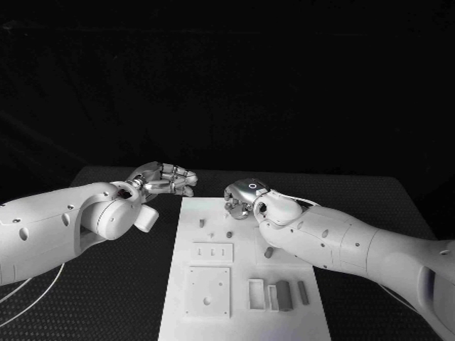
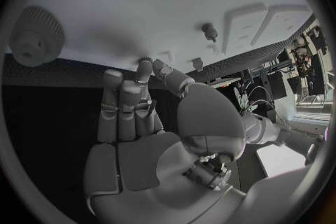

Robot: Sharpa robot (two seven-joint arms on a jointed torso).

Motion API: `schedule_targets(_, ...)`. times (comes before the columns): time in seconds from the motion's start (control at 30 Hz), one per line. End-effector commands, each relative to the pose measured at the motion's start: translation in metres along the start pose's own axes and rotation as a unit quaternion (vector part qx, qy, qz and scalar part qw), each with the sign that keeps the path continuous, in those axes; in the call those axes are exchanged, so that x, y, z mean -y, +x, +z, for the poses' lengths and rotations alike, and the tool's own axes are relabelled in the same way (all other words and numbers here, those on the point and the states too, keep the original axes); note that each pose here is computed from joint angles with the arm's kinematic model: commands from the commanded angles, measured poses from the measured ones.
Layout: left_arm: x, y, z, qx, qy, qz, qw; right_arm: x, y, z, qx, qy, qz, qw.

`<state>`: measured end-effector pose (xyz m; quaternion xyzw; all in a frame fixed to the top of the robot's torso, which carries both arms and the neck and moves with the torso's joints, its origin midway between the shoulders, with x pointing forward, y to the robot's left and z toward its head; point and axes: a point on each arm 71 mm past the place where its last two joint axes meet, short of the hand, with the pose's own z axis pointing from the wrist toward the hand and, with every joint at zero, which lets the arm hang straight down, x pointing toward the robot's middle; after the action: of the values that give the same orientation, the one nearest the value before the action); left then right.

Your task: Assemble the parts on the task board

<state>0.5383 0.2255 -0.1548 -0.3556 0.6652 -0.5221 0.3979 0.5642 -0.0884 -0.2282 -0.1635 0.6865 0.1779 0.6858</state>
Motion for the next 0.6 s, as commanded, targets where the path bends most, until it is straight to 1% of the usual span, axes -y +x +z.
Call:
schedule_targets(0.03, 0.0021, 0.0019, 0.0003, -0.008, 0.005, 0.000, 1.000, 0.000, 0.000, 0.000, 0.001, -0.003, 0.004, 1.000)
schedule_targets(0.27, 0.0015, -0.0015, -0.0011, -0.003, 0.006, 0.001, 1.000, 0.004, -0.004, -0.006, 0.024, -0.005, 0.016, 1.000)
schedule_targets(0.37, 0.0009, -0.0054, -0.0025, 0.002, 0.006, 0.001, 1.000, 0.008, -0.008, -0.012, 0.019, 0.003, 0.033, 0.999)
schedule_targets(0.53, 0.0000, -0.0110, -0.0054, 0.009, 0.007, 0.002, 1.000, 0.019, -0.037, -0.018, 0.037, 0.007, 0.052, 0.998)
schedule_targets(0.6, -0.0003, -0.0128, -0.0062, 0.016, 0.006, 0.002, 1.000, 0.031, -0.052, -0.021, 0.044, 0.014, 0.052, 0.998)
